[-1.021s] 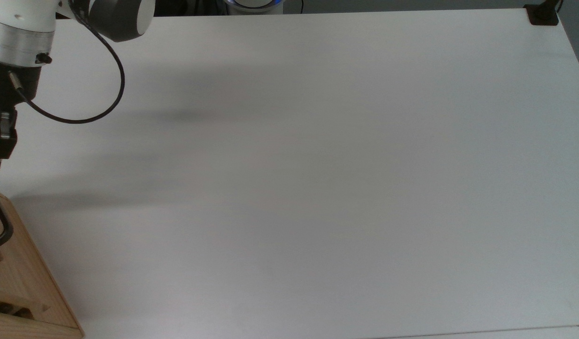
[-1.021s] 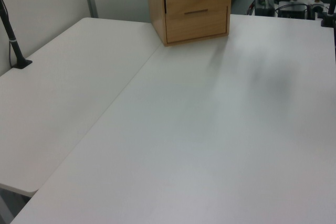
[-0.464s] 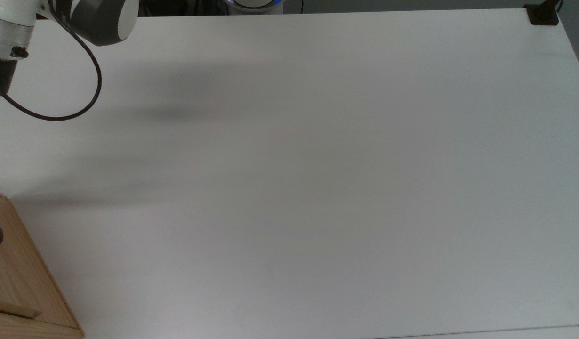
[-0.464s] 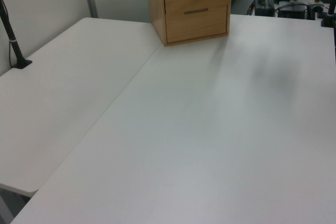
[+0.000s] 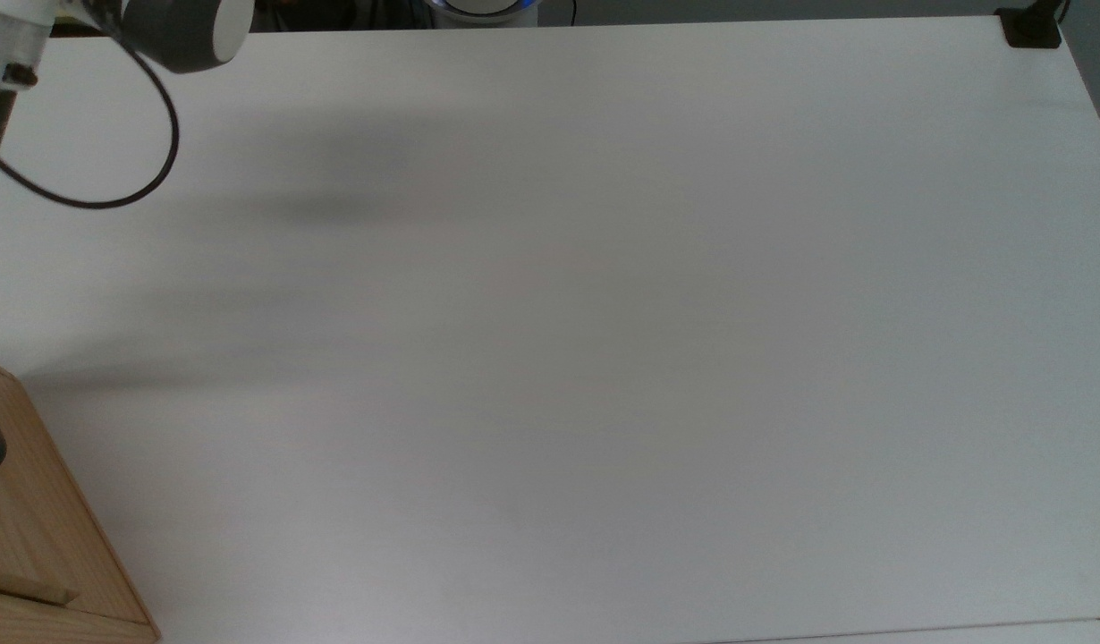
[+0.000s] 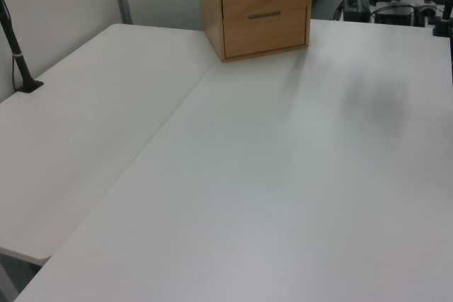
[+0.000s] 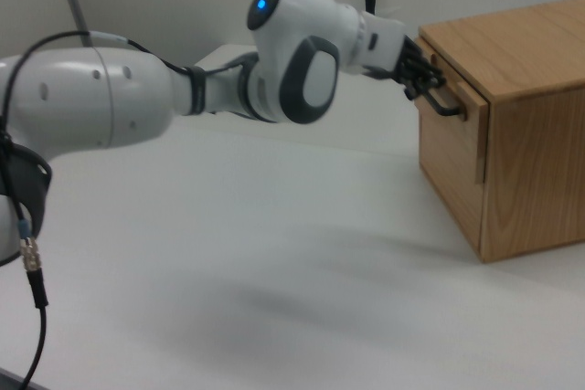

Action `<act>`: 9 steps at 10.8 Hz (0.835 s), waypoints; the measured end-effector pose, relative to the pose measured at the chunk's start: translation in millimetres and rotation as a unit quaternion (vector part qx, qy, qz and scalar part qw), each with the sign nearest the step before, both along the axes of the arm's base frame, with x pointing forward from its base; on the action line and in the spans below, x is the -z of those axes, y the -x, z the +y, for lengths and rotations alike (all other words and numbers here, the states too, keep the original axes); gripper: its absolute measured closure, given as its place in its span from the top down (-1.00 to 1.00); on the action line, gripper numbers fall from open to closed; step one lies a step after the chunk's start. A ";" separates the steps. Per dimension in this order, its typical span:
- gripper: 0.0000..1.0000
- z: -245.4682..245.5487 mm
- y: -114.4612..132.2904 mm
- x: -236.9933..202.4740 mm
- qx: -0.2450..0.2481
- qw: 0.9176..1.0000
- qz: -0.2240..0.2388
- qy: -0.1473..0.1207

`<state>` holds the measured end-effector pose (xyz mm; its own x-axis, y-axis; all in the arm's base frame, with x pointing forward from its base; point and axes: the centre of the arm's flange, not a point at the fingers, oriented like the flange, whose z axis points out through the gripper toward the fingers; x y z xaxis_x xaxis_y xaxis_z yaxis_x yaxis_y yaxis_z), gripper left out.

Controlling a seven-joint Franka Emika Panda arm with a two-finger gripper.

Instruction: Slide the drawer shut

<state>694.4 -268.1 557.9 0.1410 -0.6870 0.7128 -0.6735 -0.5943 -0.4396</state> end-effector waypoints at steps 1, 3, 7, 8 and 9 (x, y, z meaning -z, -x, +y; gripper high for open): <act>-0.65 25.3 2.0 -10.6 -0.011 1.000 0.007 -0.013; -0.20 92.7 10.9 -21.6 -0.032 0.994 0.092 -0.046; 0.96 192.5 50.4 -22.7 -0.192 0.926 0.321 -0.053; 1.00 202.6 66.0 -26.9 -0.248 0.895 0.369 -0.047; 1.00 214.8 82.0 -31.8 -0.290 0.864 0.409 -0.041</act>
<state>612.4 -53.2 589.7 0.9129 -0.3743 0.1630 -0.3772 -0.9260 -0.0138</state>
